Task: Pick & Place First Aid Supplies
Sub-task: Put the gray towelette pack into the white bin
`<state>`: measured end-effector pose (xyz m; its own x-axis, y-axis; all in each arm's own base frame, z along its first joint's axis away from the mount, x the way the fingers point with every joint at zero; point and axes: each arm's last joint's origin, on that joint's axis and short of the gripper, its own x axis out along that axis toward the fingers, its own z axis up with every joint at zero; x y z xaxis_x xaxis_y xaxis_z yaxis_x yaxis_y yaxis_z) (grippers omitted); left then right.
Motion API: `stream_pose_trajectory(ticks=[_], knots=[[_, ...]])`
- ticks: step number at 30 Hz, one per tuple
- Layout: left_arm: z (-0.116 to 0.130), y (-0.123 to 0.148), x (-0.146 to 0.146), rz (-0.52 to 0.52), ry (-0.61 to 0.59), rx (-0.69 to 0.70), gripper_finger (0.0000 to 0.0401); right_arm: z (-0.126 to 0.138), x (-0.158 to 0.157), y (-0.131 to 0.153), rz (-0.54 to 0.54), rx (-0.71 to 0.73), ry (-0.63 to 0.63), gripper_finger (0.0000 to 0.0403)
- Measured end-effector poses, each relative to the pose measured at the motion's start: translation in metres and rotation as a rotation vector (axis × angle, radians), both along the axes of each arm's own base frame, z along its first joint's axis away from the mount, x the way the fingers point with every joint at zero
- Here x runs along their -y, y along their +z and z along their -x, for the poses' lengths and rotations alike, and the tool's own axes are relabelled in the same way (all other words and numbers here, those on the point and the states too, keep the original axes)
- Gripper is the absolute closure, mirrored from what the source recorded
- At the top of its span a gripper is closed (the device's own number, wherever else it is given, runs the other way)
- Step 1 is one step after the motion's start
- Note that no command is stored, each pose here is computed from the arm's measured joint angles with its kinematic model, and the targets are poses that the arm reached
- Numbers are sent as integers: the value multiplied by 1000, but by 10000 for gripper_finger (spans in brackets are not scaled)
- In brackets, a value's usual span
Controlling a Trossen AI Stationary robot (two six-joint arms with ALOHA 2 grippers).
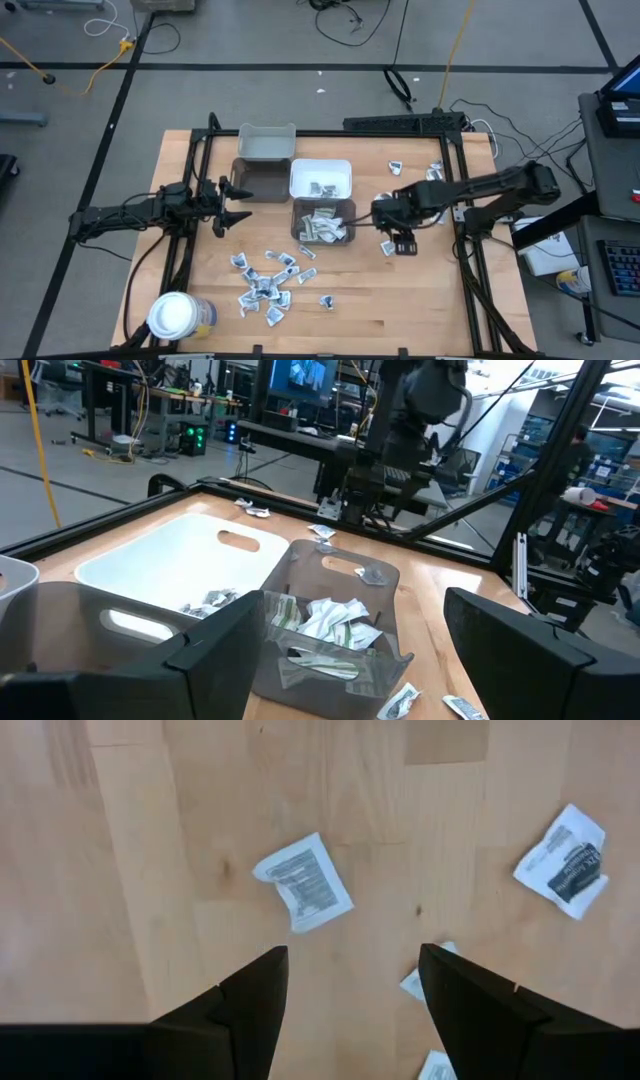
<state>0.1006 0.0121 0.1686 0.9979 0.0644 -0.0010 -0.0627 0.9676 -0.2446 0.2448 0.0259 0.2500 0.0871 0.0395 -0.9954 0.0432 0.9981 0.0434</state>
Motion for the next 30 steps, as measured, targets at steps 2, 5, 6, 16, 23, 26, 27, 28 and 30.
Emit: stream_pose_trajectory(ticks=[2, 5, 6, 16, 23, 26, 27, 28, 30], knots=[[0, 0, 0, 0, 0, 0, 91, 1, -5, -9, 0, -4, 7, 183], [0, 0, 0, 0, 0, 0, 91, 1, -13, -25, 0, -5, 19, 183], [0, 0, 0, 0, 0, 0, 91, 2, -15, -31, 2, -8, 23, 183], [0, 0, 0, 0, 0, 0, 91, 16, -27, -76, 78, 30, 131, 183], [0, 0, 0, 0, 0, 0, 91, 18, -26, -101, 88, -11, 168, 184], [0, 0, 0, 0, 0, 0, 91, 16, -28, -106, 84, 2, 180, 193], [0, 0, 0, 0, 0, 0, 91, 15, -28, -106, 83, 5, 180, 199], [0, 0, 0, 0, 0, 0, 91, 15, -29, -106, 83, 9, 181, 206], [0, 0, 0, 0, 0, 0, 91, 14, -29, -106, 81, 16, 181, 223]])
